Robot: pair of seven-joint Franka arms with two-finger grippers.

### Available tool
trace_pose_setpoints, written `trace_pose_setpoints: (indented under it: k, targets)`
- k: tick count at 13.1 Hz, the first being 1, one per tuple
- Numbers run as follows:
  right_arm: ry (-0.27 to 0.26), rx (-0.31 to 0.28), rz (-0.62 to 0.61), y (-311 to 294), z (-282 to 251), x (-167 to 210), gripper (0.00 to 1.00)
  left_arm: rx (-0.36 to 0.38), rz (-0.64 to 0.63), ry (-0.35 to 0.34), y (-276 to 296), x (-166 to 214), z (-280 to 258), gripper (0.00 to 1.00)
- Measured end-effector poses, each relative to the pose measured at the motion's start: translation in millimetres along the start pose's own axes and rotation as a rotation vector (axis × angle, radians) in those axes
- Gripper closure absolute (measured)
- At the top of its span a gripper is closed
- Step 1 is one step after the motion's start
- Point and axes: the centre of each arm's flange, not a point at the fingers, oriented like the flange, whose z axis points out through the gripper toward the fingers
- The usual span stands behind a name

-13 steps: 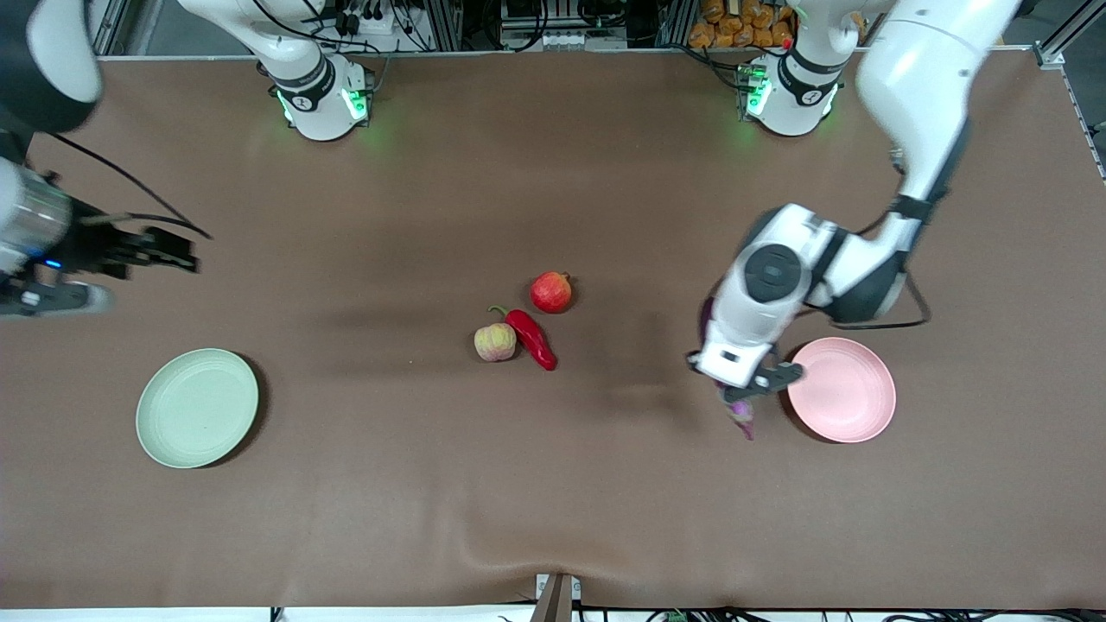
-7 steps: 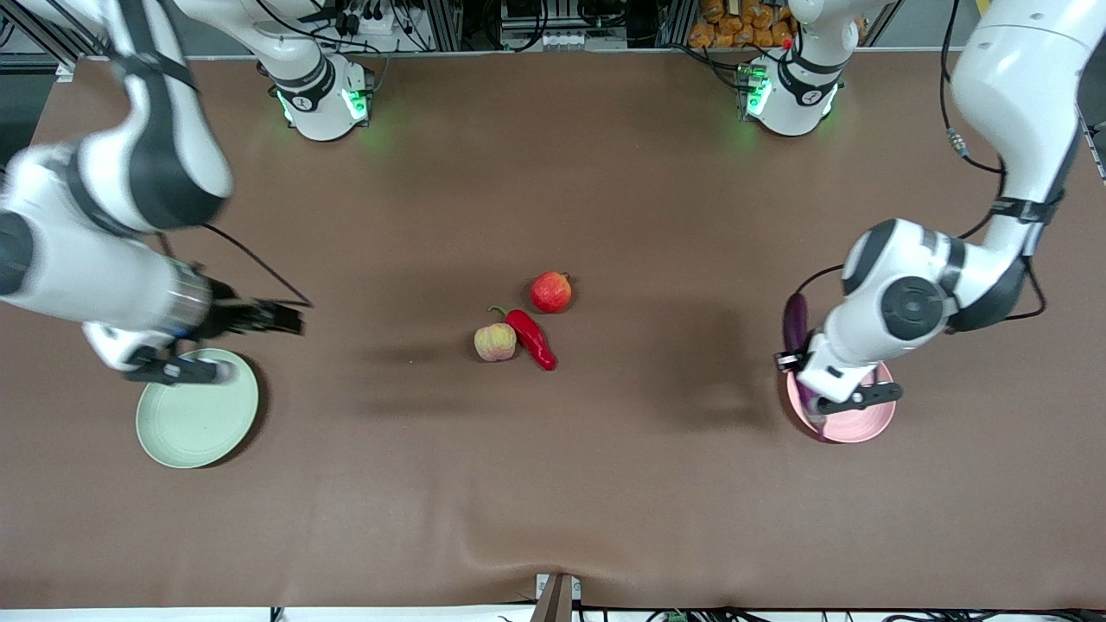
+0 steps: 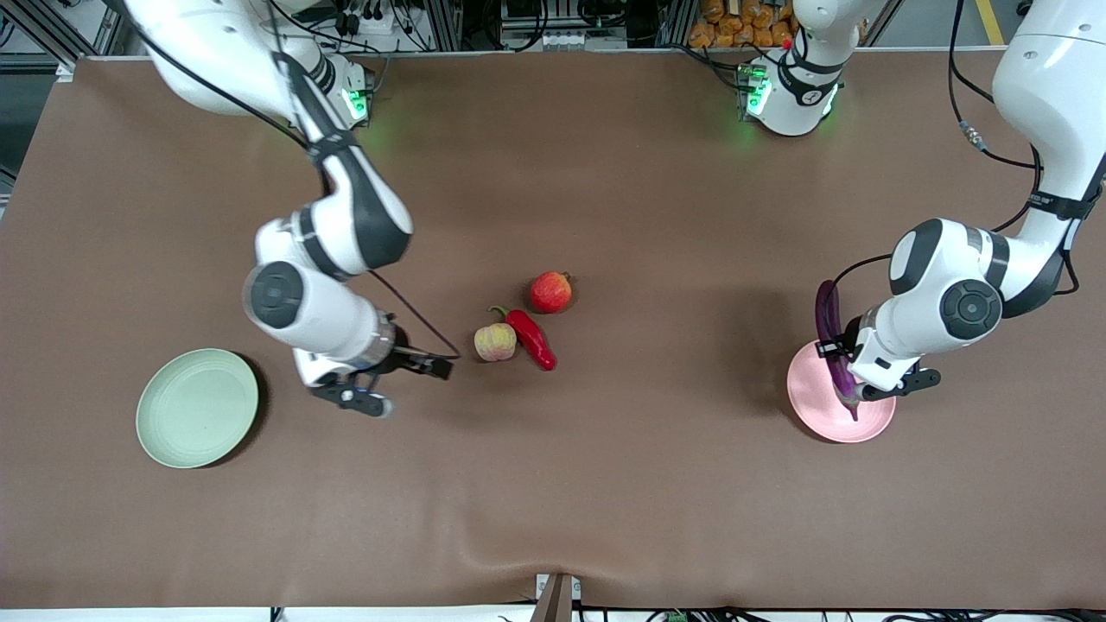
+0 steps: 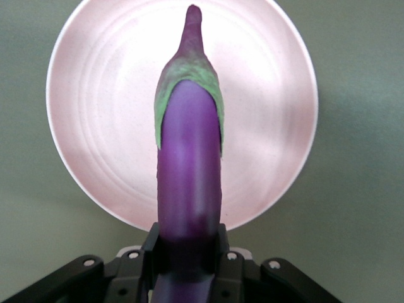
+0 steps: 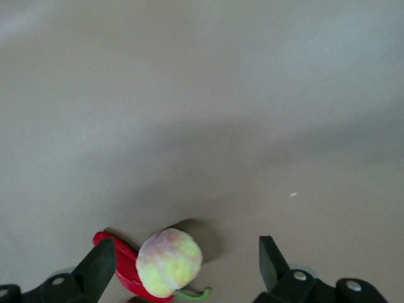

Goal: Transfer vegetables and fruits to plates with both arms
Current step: 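Lower the eggplant onto the pink plate while the right gripper grasps the apple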

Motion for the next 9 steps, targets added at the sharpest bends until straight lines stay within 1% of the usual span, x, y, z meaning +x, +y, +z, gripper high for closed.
trace_pose_setpoints:
  k: [3, 6, 9]
  targets:
    - [-0.030, -0.024, -0.040, -28.4, 39.5, -28.7, 0.00, 0.008, -0.006, 0.024, -17.3, 6.6, 0.7, 0.64]
    - [-0.041, -0.039, -0.064, -37.4, 60.3, -40.5, 0.00, -0.017, -0.023, 0.031, -29.0, 12.3, 10.6, 0.64]
    - [-0.051, -0.067, -0.089, -41.3, 79.5, -49.6, 0.00, -0.032, -0.022, 0.030, -31.5, 14.8, 22.0, 0.64]
